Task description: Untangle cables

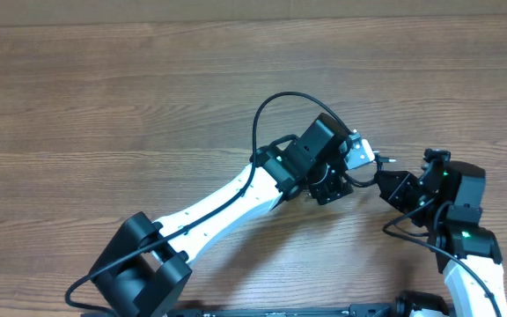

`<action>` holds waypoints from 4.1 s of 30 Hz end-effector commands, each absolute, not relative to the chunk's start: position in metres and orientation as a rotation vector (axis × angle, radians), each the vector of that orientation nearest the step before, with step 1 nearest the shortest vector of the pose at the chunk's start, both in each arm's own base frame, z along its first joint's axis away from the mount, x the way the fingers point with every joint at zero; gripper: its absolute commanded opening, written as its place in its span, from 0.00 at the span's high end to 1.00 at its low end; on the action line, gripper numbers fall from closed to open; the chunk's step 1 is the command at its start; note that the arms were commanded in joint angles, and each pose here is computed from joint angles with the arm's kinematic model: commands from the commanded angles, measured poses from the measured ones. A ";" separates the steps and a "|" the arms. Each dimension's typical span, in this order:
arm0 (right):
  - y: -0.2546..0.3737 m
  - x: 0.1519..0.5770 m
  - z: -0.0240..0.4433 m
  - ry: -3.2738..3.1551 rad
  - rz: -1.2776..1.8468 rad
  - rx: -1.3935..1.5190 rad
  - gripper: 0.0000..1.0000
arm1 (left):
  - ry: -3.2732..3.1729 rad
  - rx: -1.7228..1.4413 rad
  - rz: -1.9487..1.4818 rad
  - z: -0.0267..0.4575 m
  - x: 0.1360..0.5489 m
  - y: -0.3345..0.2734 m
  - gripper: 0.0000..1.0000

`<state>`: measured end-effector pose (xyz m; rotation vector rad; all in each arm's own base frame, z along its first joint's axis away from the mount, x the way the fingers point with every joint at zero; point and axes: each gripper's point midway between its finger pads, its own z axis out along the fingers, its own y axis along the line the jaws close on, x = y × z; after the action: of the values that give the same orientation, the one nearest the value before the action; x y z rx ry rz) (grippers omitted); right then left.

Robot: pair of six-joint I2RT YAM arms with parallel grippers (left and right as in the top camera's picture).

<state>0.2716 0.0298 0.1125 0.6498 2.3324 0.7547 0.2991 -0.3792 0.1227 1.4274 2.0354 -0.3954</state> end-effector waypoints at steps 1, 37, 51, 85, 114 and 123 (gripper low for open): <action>0.016 0.270 0.116 2.304 0.781 0.716 0.96 | 2.121 1.395 -0.388 0.099 0.302 -0.376 0.14; 0.028 0.268 0.131 2.260 0.961 0.651 0.00 | 1.930 1.085 -0.134 0.219 0.337 -0.339 0.96; 0.085 0.257 0.220 2.040 1.908 0.916 0.00 | 2.009 0.469 -0.515 0.275 0.343 -0.343 0.96; 0.063 0.294 0.279 1.672 2.131 1.381 0.96 | 1.792 0.837 -0.699 0.303 0.274 -0.413 0.96; 0.102 0.231 0.307 1.980 1.882 0.051 0.96 | 1.512 0.963 -0.386 0.342 0.309 -0.389 0.96; 0.101 0.232 0.305 1.984 1.892 0.066 0.96 | 1.470 0.756 -0.483 0.378 0.344 -0.364 0.96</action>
<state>0.2506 0.0906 0.3086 0.2050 1.8915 1.8644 0.3257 -0.3929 0.3255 0.9393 1.5324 -0.4360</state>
